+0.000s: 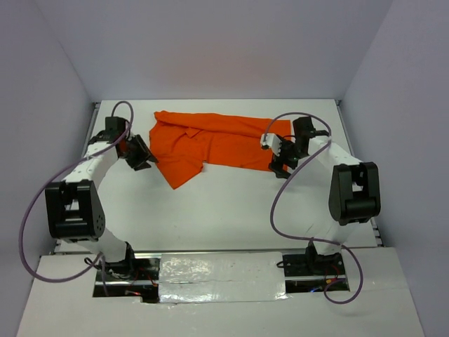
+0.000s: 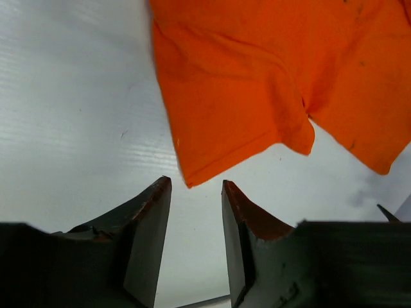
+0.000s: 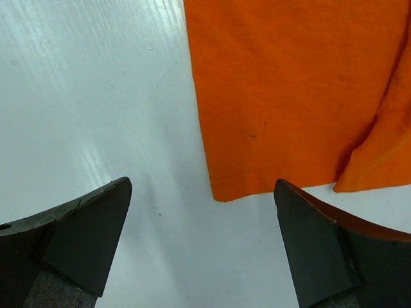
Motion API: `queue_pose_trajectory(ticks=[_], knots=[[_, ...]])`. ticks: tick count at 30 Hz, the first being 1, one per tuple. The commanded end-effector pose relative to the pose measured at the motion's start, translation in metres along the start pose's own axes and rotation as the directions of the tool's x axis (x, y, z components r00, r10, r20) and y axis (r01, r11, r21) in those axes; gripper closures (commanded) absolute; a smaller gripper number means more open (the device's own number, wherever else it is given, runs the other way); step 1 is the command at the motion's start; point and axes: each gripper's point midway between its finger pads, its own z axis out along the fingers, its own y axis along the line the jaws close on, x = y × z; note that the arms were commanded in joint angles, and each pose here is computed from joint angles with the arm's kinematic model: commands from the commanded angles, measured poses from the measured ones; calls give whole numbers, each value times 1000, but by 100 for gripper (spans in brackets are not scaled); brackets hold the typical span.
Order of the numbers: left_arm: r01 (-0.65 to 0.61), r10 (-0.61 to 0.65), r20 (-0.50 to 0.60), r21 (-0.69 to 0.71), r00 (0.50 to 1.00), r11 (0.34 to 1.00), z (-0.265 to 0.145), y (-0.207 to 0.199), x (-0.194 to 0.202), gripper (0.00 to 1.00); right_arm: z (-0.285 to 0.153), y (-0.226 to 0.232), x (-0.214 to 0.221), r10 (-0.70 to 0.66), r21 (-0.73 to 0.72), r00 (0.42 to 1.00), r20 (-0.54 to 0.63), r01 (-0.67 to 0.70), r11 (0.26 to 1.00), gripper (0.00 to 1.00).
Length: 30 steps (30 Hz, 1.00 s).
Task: Fold and stack the t-shirts
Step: Grap the side of the flattened tshirt closest away from the robot with both arms
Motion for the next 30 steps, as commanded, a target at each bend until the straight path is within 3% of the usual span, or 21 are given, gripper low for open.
queue_pose_trajectory(ticks=[1,9,17,22,30], knots=[[-30,28,-32,-60,999,998,13,-2,-6,52,-7,-20,-4,-14,60,1000,11,14,998,1],[-23,4,-174,-108,985,994,30,-7,33,47,-3,-38,5,-24,75,1000,-10,25,997,5],[13,-40,-224,-121,974,993,29,-18,55,45,12,-38,15,-22,41,999,-38,23,999,5],[-25,-30,-239,-226,971,974,38,-15,66,43,16,-40,20,-18,50,999,-49,21,999,5],[-62,17,-156,-288,988,956,53,-21,24,43,18,-38,20,-13,51,999,-35,14,999,5]])
